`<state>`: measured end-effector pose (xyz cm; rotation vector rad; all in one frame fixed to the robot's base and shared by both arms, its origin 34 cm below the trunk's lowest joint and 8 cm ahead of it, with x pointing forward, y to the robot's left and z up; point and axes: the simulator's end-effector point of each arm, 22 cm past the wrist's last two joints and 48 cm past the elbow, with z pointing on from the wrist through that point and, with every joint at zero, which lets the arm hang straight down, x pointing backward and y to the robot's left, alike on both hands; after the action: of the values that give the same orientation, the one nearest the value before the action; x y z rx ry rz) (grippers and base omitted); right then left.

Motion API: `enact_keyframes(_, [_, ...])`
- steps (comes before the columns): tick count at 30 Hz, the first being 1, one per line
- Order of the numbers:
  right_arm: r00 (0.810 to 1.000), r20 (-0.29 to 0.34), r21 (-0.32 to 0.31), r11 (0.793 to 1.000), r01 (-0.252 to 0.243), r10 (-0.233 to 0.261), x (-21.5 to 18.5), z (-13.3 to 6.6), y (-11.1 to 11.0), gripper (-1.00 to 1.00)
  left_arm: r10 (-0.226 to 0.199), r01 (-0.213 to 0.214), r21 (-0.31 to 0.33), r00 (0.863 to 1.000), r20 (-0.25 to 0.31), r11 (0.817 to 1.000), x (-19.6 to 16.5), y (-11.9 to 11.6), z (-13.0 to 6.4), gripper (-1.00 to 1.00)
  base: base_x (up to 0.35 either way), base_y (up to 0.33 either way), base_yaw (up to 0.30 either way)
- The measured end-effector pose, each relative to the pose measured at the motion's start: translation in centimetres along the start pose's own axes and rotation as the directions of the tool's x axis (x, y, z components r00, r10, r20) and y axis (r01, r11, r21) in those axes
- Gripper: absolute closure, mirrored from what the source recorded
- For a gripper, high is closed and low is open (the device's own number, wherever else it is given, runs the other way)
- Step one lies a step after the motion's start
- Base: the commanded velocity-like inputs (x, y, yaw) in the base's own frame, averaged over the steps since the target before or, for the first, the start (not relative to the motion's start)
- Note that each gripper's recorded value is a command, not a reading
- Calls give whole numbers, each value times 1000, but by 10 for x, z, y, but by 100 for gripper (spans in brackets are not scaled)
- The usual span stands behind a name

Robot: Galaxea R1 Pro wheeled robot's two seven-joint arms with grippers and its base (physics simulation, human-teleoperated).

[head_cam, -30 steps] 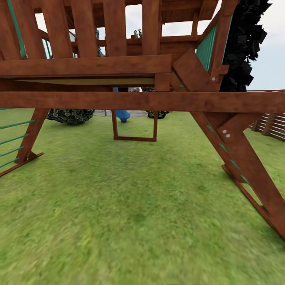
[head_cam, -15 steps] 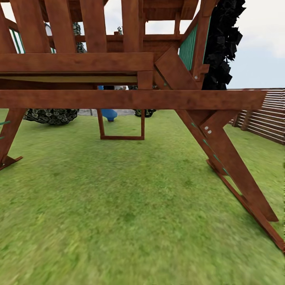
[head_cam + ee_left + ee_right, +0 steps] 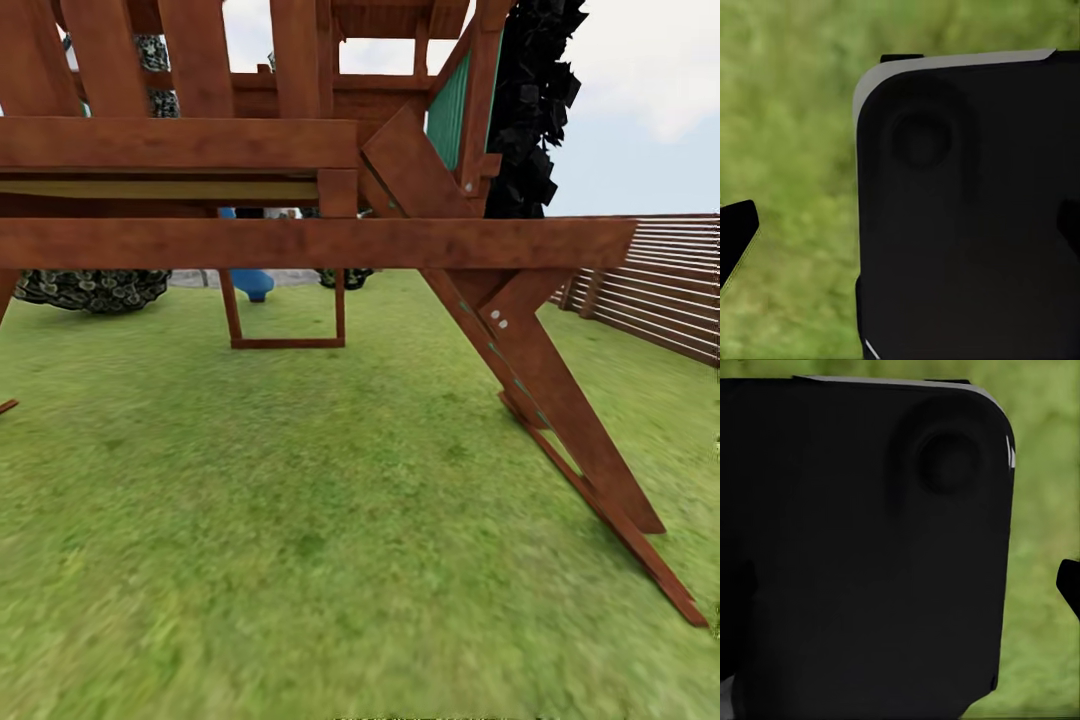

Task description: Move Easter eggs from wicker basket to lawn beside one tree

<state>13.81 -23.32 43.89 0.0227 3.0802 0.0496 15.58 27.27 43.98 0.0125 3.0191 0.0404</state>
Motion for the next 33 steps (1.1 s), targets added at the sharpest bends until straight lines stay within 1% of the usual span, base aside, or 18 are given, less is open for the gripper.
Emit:
enact_keyframes(1, [1000, -2, 1, 1000, -13, 13, 1, 0, 1, -100, 6, -6, 1, 1000, 6, 1000, -1, 0, 0, -100, 0, 0, -155])
enact_keyframes(3, [1000, -5, 2, 1000, -23, 23, 2, 0, 2, -100, 15, -15, 2, 1000, 12, 1000, -2, 0, 0, -100, 0, 0, -155])
enact_keyframes(8, [999, -4, 8, 999, -53, 53, 3, 0, 1, -100, 62, -62, 12, 998, 16, 998, -1, -2, 0, -100, 0, 0, -155])
enact_keyframes(9, [998, 8, 9, 998, -55, 55, 0, 0, 1, -100, 71, -71, 14, 997, 15, 997, -1, -3, 0, -100, 0, 0, -149])
enact_keyframes(12, [996, 74, 12, 998, -59, 58, -13, -1, -1, -100, 88, -88, 16, 996, 13, 996, 0, -3, -1, -100, 0, 0, -93])
enact_keyframes(15, [993, 102, 14, 998, -61, 59, -17, -2, -3, -100, 92, -93, 14, 996, 17, 996, -2, -1, 0, -100, 0, 0, -25])
enact_keyframes(21, [993, 105, 17, 998, -63, 61, -16, -2, -4, -100, 94, -94, 8, 993, 73, 996, -30, -2, 2, -100, 0, 0, -4])
enact_keyframes(24, [993, 102, 17, 998, -66, 64, -15, -4, -4, -100, 93, -94, 2, 992, 85, 996, -37, 1, 1, -100, 0, 0, 0])
enact_keyframes(29, [993, 94, 18, 998, -68, 66, -13, -12, -3, -100, 97, -97, -14, 992, 77, 995, -37, 14, -8, -100, 0, 0, 0])
enact_keyframes(33, [994, 88, 18, 998, -66, 64, -11, -19, -3, -100, 99, -98, -16, 993, 67, 995, -35, 17, -14, -100, 0, 0, 0])
